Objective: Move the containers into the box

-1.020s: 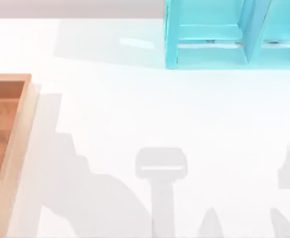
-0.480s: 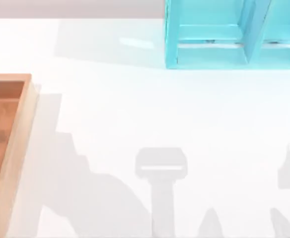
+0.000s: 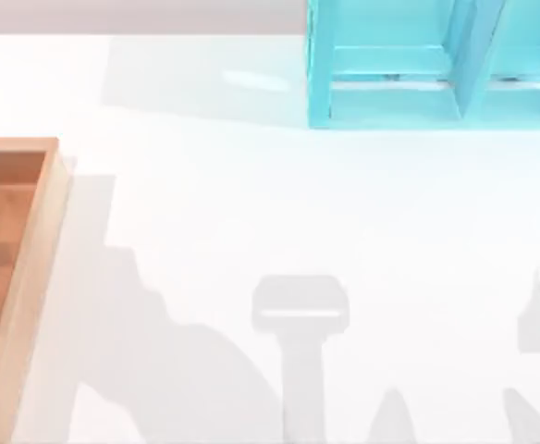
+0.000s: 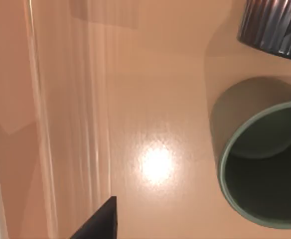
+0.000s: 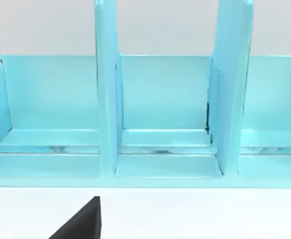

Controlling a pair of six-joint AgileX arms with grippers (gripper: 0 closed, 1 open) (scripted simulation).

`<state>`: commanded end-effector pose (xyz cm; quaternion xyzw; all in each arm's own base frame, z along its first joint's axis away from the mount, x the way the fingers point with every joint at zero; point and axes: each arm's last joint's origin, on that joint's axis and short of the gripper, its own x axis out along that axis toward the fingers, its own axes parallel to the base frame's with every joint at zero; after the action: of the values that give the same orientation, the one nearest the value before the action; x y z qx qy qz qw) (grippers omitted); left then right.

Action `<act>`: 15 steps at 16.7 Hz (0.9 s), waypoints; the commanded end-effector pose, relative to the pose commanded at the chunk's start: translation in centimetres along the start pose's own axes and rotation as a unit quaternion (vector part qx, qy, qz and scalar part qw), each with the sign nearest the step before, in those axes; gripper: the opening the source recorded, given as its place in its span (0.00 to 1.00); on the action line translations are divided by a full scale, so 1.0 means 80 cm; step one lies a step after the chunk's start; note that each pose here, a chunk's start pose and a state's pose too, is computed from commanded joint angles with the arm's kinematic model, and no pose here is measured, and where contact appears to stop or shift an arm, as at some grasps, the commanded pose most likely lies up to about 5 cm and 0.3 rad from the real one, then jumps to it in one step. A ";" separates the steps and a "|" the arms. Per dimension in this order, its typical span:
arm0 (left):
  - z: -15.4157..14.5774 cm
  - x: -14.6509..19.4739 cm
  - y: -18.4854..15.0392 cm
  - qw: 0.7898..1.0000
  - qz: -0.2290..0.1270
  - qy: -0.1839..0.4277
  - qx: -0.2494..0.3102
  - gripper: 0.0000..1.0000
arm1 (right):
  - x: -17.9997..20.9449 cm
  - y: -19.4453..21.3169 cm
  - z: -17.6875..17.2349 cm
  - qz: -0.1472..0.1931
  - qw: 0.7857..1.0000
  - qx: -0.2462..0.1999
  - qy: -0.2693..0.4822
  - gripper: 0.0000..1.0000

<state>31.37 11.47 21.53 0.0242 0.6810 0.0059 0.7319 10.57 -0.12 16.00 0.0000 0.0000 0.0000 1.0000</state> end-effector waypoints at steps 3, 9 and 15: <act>0.000 0.000 0.000 1.000 0.000 0.000 0.000 1.00 | 0.000 0.000 0.000 0.000 1.000 0.000 0.000 1.00; 0.005 -0.018 0.003 1.000 0.001 -0.001 -0.001 1.00 | 0.000 0.000 0.000 0.000 1.000 0.000 0.000 1.00; 0.012 -0.086 0.007 1.000 0.000 0.001 -0.001 1.00 | 0.000 0.000 0.000 0.000 1.000 0.000 0.000 1.00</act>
<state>31.83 11.74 28.49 0.0236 0.6820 0.0064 0.7309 10.57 -0.12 16.00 0.0000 0.0000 0.0000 1.0000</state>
